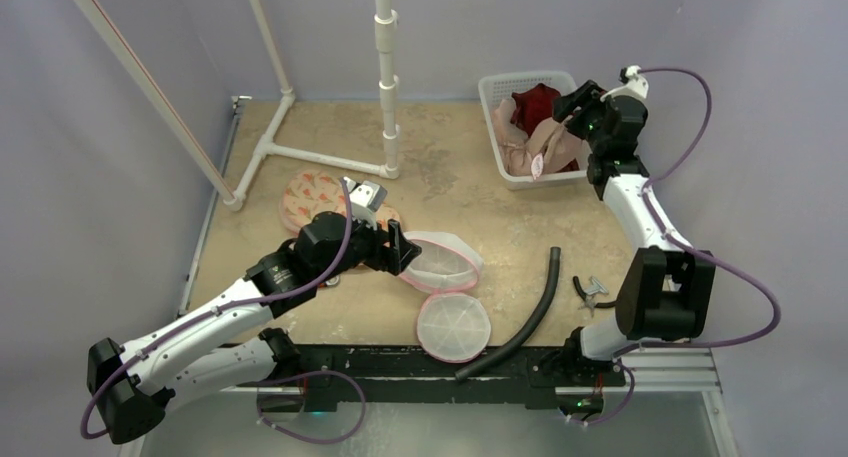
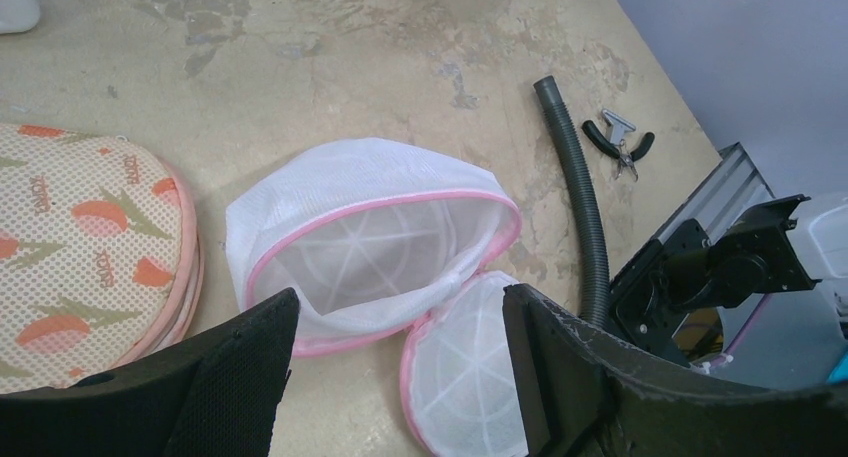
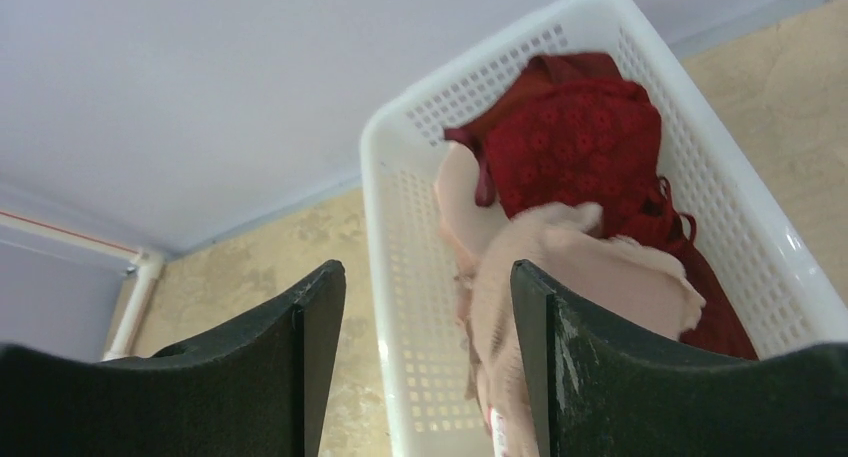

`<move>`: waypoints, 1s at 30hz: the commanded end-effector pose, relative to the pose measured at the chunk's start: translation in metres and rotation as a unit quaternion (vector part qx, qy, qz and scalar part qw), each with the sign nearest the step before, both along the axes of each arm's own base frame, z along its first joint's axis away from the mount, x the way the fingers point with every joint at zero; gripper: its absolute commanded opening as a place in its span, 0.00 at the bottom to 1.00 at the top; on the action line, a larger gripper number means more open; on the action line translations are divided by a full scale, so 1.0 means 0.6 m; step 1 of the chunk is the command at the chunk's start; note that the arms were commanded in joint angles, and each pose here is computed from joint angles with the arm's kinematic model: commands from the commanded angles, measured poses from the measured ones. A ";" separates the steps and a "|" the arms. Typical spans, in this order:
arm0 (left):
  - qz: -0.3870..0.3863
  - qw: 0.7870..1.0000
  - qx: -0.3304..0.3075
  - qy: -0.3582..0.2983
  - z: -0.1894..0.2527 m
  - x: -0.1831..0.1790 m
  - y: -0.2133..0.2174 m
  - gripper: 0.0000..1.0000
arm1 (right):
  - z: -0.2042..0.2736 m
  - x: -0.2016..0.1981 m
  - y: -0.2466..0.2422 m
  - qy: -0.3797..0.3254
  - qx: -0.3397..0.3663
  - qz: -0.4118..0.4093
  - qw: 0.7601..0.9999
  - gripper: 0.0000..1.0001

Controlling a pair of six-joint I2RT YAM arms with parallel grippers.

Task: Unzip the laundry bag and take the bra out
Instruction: Place the bra in the bin.

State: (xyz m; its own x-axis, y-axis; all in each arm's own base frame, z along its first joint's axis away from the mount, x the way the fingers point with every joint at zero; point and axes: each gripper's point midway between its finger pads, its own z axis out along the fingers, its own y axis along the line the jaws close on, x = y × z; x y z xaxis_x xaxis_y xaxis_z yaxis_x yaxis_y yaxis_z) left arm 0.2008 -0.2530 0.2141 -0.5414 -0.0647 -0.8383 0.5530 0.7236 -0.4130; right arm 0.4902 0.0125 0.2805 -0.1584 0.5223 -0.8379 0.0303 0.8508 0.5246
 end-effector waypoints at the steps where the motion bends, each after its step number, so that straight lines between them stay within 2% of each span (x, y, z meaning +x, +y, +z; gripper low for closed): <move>1: -0.003 1.000 -0.021 -0.008 0.017 -0.003 -0.003 0.73 | -0.074 -0.011 -0.011 0.056 0.006 -0.013 0.998 0.62; 4: -0.003 1.000 -0.022 -0.009 0.019 -0.004 0.000 0.73 | -0.077 -0.024 -0.013 0.047 0.025 -0.027 0.998 0.60; 6: -0.003 1.000 -0.022 -0.010 0.019 -0.005 0.000 0.73 | -0.084 -0.029 -0.012 0.047 0.023 -0.025 0.998 0.63; 13: -0.005 1.000 -0.022 -0.009 0.019 -0.004 -0.003 0.73 | -0.090 -0.007 -0.001 0.064 -0.043 -0.033 0.996 0.78; 17: -0.001 1.000 -0.022 -0.009 0.017 -0.003 0.000 0.73 | -0.081 0.010 0.056 0.069 -0.095 -0.018 0.993 0.79; 20: 0.001 1.000 -0.021 -0.009 0.017 -0.003 0.001 0.73 | -0.079 0.027 0.086 0.071 -0.113 0.003 0.991 0.71; 25: 0.004 1.000 -0.017 -0.009 0.015 -0.001 0.003 0.73 | -0.109 0.056 0.100 0.094 -0.119 0.012 0.988 0.42; 27: 0.004 1.000 -0.016 -0.009 0.015 -0.001 0.003 0.73 | -0.146 0.063 0.100 0.123 -0.122 0.012 0.985 0.38; 30: 0.009 1.000 -0.013 -0.010 0.015 0.000 0.007 0.73 | -0.192 0.058 0.104 0.158 -0.116 0.018 0.980 0.38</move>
